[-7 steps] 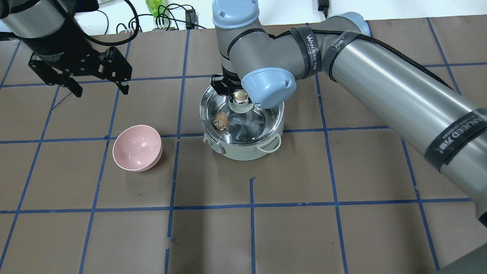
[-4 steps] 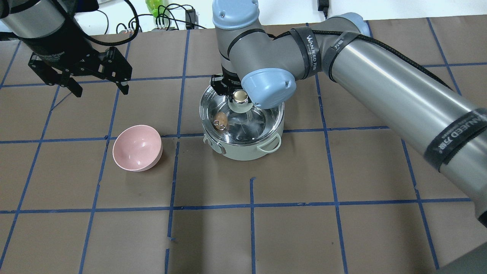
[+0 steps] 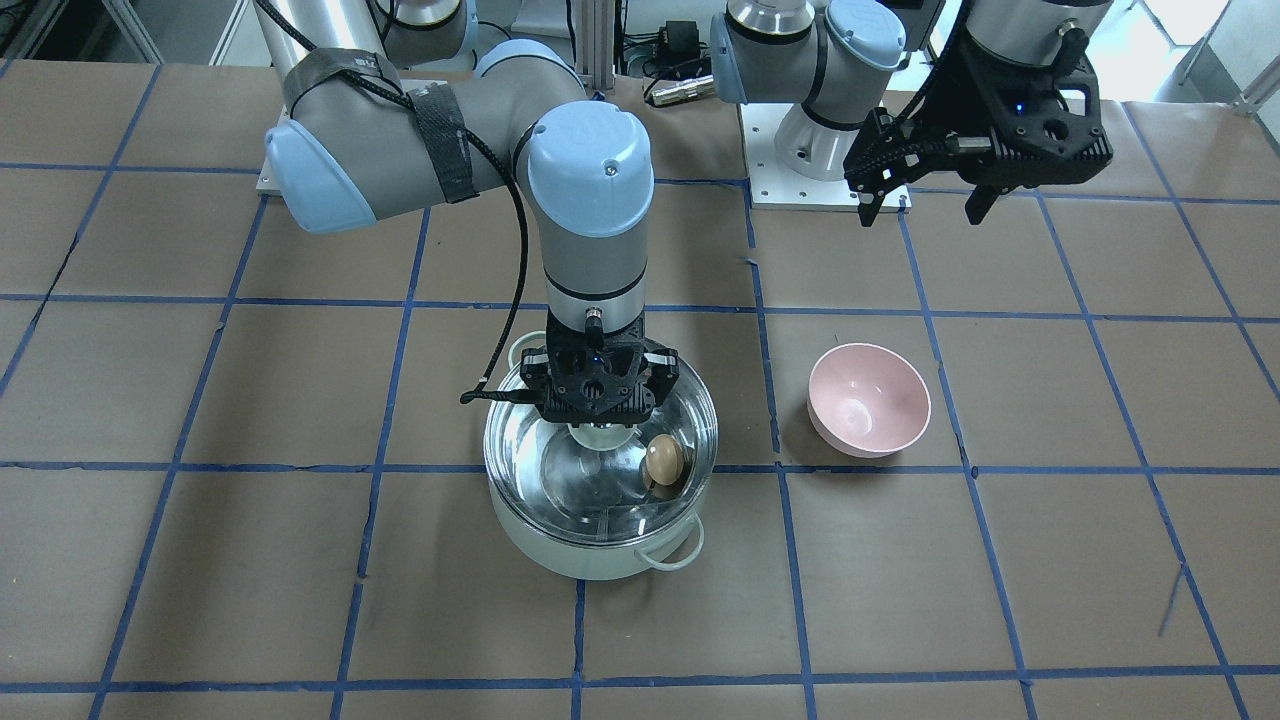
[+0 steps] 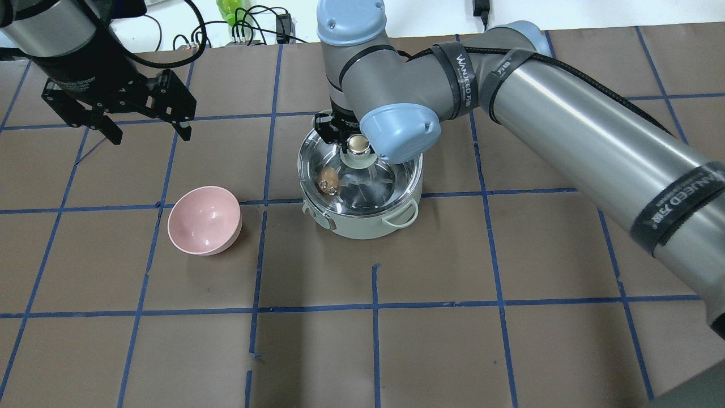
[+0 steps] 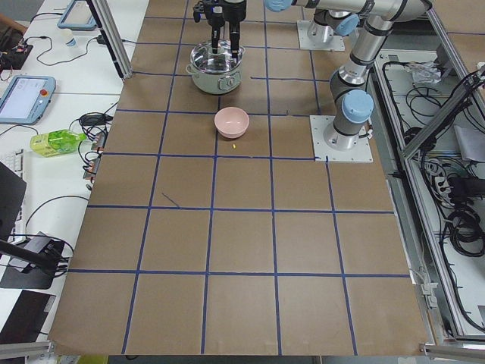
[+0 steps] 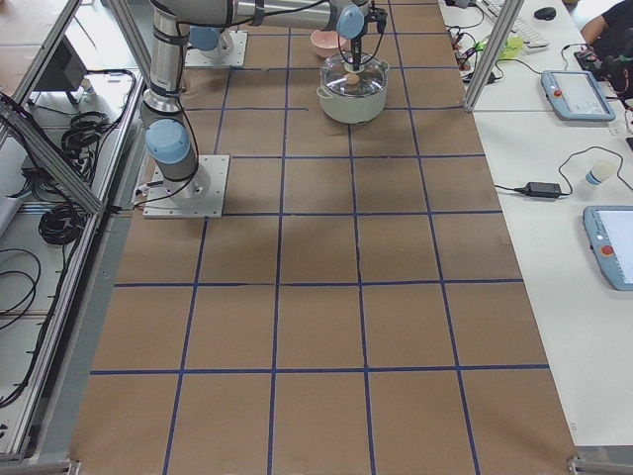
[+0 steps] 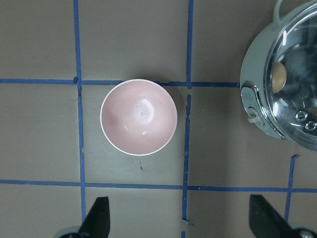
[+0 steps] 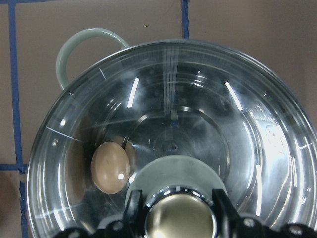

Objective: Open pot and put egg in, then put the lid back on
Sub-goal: 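Lower the glass lid onto the pot with the right gripper, then release the lid knob and raise the right gripper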

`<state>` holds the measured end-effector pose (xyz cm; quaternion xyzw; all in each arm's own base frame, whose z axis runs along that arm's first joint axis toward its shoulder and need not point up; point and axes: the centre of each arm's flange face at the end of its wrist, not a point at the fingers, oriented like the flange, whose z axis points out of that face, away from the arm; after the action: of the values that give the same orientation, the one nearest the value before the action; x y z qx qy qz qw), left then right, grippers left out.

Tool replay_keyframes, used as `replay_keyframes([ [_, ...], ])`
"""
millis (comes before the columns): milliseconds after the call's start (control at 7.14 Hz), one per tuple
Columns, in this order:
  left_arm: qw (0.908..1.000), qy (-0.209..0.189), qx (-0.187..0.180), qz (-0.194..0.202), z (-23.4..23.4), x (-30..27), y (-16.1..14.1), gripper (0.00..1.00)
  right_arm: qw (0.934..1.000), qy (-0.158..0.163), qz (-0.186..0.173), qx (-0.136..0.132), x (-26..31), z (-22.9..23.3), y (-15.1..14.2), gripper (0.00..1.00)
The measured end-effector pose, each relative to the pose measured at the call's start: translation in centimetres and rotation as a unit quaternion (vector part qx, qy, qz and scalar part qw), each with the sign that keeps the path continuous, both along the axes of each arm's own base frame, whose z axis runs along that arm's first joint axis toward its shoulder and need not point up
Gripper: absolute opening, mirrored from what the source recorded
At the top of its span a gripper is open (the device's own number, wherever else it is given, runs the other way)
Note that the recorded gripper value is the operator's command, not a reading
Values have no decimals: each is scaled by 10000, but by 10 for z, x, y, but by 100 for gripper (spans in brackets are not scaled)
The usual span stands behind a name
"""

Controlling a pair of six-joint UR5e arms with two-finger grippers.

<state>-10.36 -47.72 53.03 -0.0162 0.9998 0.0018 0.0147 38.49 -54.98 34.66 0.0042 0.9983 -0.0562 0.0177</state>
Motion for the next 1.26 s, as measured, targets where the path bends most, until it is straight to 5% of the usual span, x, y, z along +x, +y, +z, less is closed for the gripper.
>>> replay_keyframes([
  [420, 10000, 0, 0, -6, 0, 0, 0, 100, 9999, -13, 144, -88, 0, -2, 0, 11],
  [560, 10000, 0, 0, -6, 0, -1, 0, 100, 9998, -12, 172, -100, -1, -3, 0, 99],
  [1260, 10000, 0, 0, -12, 0, -1, 0, 100, 9999, -5, 119, -87, -5, 4, 7, 100],
])
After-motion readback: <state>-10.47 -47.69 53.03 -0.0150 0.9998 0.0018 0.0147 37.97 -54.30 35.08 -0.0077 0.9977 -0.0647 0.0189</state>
